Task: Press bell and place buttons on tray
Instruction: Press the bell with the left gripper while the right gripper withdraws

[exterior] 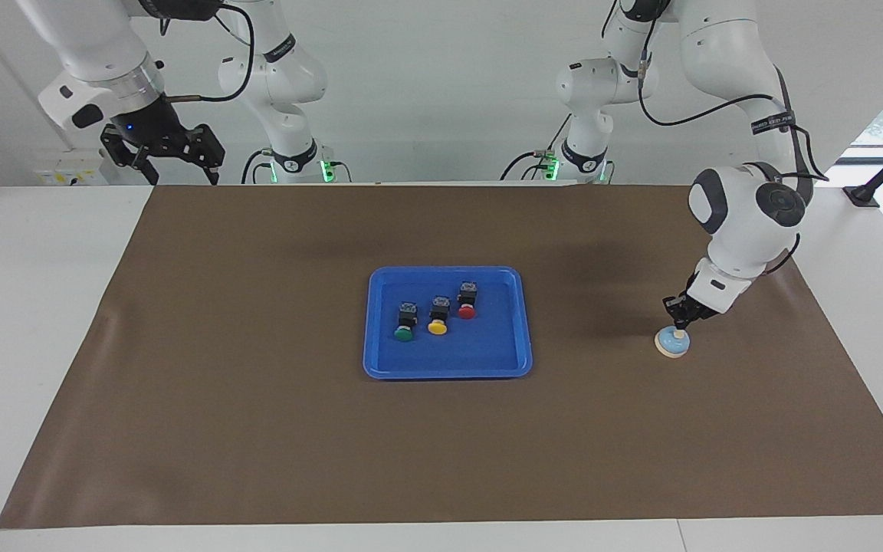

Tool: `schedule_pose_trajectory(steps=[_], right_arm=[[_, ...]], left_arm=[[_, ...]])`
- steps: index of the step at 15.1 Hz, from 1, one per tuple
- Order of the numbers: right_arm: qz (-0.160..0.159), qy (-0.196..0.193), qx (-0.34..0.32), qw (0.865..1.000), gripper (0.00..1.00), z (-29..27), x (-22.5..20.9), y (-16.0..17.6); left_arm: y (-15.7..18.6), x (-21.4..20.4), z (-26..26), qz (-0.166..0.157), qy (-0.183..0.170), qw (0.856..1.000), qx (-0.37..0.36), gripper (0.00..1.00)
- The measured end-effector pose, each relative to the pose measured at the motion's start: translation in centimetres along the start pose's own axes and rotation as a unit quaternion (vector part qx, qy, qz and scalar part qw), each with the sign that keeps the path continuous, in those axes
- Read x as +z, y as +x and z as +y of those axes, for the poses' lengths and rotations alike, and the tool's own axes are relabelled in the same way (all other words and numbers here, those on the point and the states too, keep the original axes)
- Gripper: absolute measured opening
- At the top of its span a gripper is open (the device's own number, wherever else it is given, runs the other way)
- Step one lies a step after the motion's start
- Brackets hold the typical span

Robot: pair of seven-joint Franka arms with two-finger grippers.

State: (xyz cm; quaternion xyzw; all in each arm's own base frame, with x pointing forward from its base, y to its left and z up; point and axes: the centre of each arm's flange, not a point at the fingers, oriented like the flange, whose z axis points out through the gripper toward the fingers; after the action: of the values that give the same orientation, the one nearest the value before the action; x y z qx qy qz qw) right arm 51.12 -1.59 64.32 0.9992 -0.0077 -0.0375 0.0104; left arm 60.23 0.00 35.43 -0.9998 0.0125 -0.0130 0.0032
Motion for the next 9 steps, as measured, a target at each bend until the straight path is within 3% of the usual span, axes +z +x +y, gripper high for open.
schedule_pose_trajectory(steps=[9], right_arm=[[0.003, -0.011, 0.001, 1.0, 1.0, 0.3, -0.2, 0.1]], left_arm=[[-0.1, 1.5, 0.0, 0.019, 0.0, 1.0, 0.0, 0.01]])
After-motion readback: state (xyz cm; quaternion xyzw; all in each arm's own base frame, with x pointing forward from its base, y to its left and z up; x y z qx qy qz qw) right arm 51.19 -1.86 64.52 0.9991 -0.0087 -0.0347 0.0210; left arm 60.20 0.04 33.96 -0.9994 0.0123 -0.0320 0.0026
